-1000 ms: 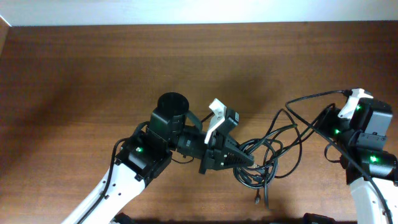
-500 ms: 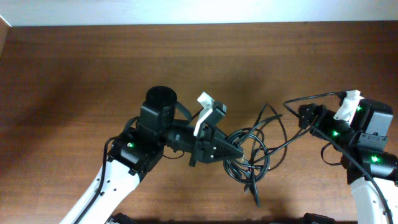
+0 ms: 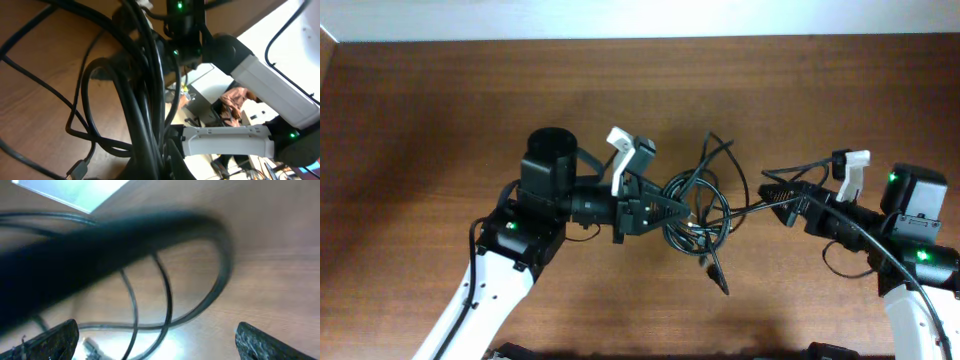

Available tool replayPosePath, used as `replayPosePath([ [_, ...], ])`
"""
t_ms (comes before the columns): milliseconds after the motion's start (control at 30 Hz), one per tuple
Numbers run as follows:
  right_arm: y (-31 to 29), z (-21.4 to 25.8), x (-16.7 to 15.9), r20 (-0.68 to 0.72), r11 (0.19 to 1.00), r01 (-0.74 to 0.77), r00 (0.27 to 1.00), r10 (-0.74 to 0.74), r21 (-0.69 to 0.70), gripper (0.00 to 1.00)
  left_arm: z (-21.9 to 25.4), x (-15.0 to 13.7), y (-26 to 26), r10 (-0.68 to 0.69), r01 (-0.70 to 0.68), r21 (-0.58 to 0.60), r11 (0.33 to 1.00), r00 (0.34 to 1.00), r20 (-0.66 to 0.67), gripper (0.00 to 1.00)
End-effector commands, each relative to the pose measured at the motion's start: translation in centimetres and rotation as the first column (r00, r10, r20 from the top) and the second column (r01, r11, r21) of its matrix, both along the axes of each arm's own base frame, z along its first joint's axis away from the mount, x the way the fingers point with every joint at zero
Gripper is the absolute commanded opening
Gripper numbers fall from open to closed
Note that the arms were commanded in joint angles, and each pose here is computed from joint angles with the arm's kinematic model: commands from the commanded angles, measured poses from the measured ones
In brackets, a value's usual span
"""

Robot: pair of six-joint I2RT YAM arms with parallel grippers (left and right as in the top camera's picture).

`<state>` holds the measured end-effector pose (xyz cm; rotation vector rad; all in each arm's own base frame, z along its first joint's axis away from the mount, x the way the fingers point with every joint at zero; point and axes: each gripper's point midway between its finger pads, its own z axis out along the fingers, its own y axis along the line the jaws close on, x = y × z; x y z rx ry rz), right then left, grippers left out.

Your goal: Untangle cables

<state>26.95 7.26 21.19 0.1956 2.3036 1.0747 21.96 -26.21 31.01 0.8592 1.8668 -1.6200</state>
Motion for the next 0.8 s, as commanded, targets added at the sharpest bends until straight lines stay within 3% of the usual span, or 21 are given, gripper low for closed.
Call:
replayPosePath([
  [0,1.2,0.5,-1.3,-0.040,0.995,-0.049,0.998,0.053,0.089,0.99,1.0,0.2,0.4,0.010,-0.010,-0.013,1.000,0.999,0.045,0.00],
  [267,3.7,2.9,-3.7,-0.050,0.940,-0.164,0.981,0.187,0.300,1.00,1.1,0.5,0.4,0.024,-0.023,-0.014,1.000,0.998,0.061,0.00],
  [367,3.9,3.2,-3.9,-0.105,0.926,-0.129,0.979,0.177,0.356,0.99,1.2,0.5,0.3,0.022,-0.022,-0.015,1.000,0.998,0.061,0.00],
  [600,3.9,3.2,-3.9,-0.202,0.911,-0.057,0.968,0.151,0.409,0.99,2.5,-0.5,-1.3,-0.018,0.026,-0.049,0.998,0.988,0.152,0.00],
  [767,4.0,3.2,-3.9,-0.216,0.907,-0.046,0.965,0.149,0.419,0.99,1.9,-0.2,-3.2,0.049,-0.047,-0.016,0.999,0.984,0.169,0.00],
])
